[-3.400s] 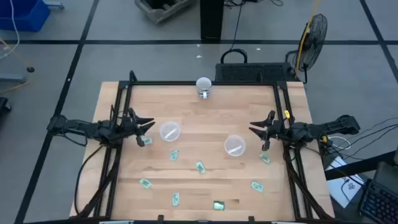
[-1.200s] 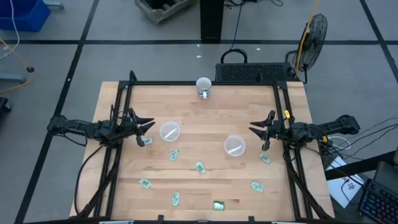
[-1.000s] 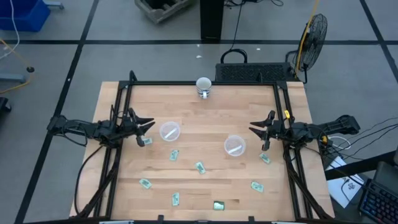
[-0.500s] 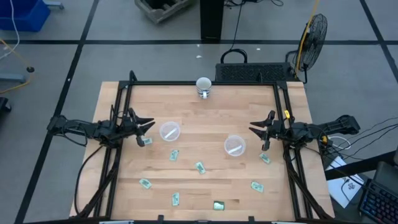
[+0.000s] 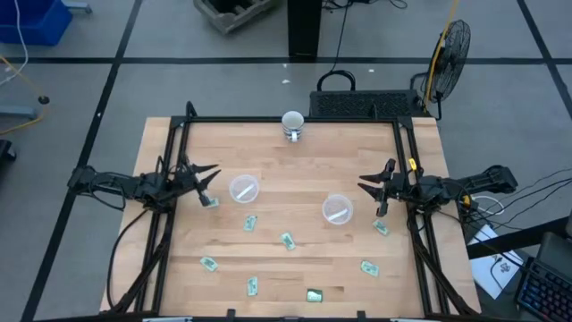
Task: Pick and place Stevia / Truvia into bins
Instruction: Put the light green stevia packet into the left transparent container
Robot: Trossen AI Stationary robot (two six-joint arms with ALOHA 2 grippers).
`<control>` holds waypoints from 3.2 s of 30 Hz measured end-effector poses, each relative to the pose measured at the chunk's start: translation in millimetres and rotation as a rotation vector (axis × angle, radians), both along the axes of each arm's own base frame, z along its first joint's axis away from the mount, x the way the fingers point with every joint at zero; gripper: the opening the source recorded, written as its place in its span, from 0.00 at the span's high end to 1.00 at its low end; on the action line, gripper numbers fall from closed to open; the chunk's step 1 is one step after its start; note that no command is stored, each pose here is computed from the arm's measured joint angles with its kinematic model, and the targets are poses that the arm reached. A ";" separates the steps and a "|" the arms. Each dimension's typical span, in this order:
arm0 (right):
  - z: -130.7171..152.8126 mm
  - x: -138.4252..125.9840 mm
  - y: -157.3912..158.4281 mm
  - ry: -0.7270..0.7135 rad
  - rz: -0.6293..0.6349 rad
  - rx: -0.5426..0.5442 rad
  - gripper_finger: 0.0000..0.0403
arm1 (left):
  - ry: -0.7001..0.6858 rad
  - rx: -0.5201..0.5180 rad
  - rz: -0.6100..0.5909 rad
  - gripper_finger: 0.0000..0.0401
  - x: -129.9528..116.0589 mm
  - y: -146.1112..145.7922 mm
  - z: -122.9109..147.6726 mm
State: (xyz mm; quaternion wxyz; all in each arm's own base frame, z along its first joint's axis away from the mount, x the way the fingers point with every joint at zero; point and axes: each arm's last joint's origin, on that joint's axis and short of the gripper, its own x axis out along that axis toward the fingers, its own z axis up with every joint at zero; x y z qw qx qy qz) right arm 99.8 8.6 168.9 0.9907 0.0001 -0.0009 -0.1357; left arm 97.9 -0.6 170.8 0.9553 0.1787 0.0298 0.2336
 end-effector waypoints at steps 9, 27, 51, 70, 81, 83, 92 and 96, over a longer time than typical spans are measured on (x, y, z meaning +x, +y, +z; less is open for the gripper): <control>0.0 0.0 0.0 0.000 0.000 0.000 0.74 | -0.047 -0.091 -0.003 0.79 0.0 0.0 0.0; 10.5 -0.6 -0.2 -0.133 0.004 0.103 0.74 | -0.279 -0.453 -0.089 0.79 0.3 -1.8 6.4; 9.8 -0.3 0.7 -0.147 0.037 0.188 0.74 | 0.217 -0.712 0.265 0.79 -9.2 1.7 128.2; 6.8 0.0 0.7 -0.113 0.034 0.174 0.74 | 0.921 -0.970 0.460 0.79 60.3 -28.0 6.2; 6.8 0.0 0.7 -0.116 0.034 0.181 0.74 | 0.856 -0.939 0.421 0.79 54.8 -25.4 -32.0; 6.8 0.0 0.7 -0.116 0.033 0.181 0.74 | 0.831 -0.948 0.402 0.79 54.1 -25.3 -38.4; 7.0 -0.1 0.7 -0.117 0.032 0.181 0.74 | 0.827 -0.958 0.438 0.79 44.7 -23.0 -50.9; 7.1 -0.1 0.7 -0.118 0.033 0.182 0.74 | 0.826 -0.955 0.431 0.87 44.9 -23.0 -51.3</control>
